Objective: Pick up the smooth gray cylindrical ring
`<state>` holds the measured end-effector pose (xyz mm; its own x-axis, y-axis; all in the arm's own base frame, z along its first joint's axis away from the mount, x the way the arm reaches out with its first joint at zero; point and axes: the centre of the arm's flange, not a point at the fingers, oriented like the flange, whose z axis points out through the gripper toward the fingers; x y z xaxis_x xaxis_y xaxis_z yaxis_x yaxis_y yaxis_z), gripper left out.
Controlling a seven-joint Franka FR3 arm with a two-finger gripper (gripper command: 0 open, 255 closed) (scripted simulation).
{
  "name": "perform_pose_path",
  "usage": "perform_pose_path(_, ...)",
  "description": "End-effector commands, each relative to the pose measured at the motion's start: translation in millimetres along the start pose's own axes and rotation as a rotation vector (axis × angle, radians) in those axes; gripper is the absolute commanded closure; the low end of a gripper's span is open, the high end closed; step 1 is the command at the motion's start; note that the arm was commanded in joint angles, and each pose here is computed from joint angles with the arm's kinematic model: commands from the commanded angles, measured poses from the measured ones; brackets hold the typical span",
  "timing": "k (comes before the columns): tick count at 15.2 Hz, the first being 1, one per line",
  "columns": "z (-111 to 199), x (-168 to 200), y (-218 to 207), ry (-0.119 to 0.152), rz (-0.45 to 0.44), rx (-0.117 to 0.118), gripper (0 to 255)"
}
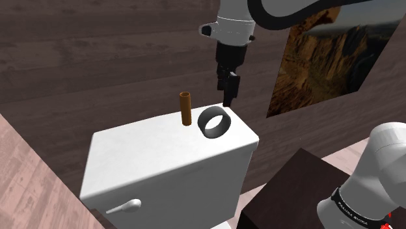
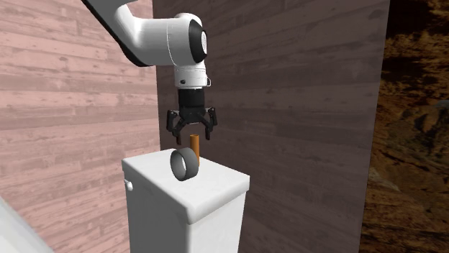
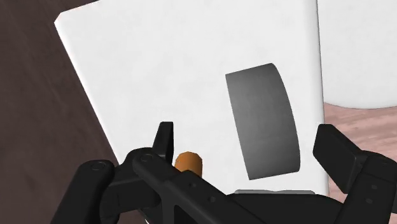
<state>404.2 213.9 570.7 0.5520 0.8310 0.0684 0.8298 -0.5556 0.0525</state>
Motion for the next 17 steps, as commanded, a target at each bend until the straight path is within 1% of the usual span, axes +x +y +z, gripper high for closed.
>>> perform_pose_path(1, 10, 20, -15, 0.0, -0.099, 0.022, 0)
perform_pose_path(2, 13, 26, -20, 0.0, -0.131, 0.029, 0)
perform_pose_path(9, 49, 23, -22, 0.0, -0.131, 0.029, 0)
perform_pose_path(11, 52, 23, -22, 0.0, -0.131, 0.029, 0)
perform_pose_path(12, 52, 23, -22, 0.0, -0.131, 0.029, 255)
perform_pose_path(17, 52, 23, -23, 0.0, -0.131, 0.029, 255)
